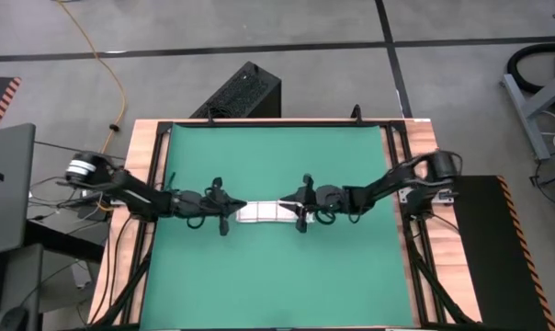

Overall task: Roll towel into tight, uniform cylinder
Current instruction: Return to Home Position

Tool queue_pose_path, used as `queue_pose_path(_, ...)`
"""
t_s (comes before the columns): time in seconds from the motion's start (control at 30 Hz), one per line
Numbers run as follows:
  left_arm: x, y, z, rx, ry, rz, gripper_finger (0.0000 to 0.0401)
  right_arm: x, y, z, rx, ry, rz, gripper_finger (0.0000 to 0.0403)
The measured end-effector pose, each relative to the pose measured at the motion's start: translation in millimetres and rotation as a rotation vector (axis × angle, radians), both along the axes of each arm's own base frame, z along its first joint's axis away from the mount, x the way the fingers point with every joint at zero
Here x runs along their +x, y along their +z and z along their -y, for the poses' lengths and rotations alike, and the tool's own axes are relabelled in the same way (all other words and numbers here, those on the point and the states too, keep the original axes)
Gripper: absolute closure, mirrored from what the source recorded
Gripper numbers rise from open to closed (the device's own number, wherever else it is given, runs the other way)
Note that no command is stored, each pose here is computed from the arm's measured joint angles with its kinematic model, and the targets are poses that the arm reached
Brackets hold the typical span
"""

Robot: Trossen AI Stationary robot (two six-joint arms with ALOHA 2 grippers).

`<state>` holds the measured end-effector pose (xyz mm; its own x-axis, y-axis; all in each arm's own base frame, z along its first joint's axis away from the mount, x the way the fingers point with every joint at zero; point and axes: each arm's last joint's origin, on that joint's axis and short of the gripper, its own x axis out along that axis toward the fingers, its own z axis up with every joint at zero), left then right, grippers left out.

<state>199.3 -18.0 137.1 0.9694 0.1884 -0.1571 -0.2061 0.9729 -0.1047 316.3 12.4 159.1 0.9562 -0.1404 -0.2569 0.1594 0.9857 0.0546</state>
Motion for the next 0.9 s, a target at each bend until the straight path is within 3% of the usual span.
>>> queue_pose_path(0.17, -13, 44, 7, 0.096, -0.119, 0.23, 0.0401, -24, 52, -11, -0.068, 0.07, 0.049, 0.0301)
queue_pose_path(0.3, -32, 72, 8, 0.161, -0.115, 0.371, 0.0401, -57, 86, -13, -0.1, 0.101, 0.028, 0.0301)
queue_pose_path(0.43, -48, 87, 4, 0.154, -0.04, 0.445, 0.0401, -93, 109, -9, -0.062, 0.091, -0.003, 0.0301)
queue_pose_path(0.53, -58, 96, 3, 0.176, -0.063, 0.503, 0.0401, -118, 127, -6, -0.031, 0.083, 0.051, 0.0301)
queue_pose_path(0.6, -64, 100, 2, 0.109, -0.073, 0.542, 0.0401, -133, 138, -4, -0.03, 0.082, 0.098, 0.0301)
queue_pose_path(0.73, -71, 93, 3, 0.186, -0.185, 0.43, 0.0401, -163, 142, 0, -0.044, 0.084, 0.158, 0.0301)
queue_pose_path(0.9, -79, 85, 3, 0.089, -0.292, 0.351, 0.0401, -197, 118, 5, -0.034, 0.055, 0.241, 0.0301)
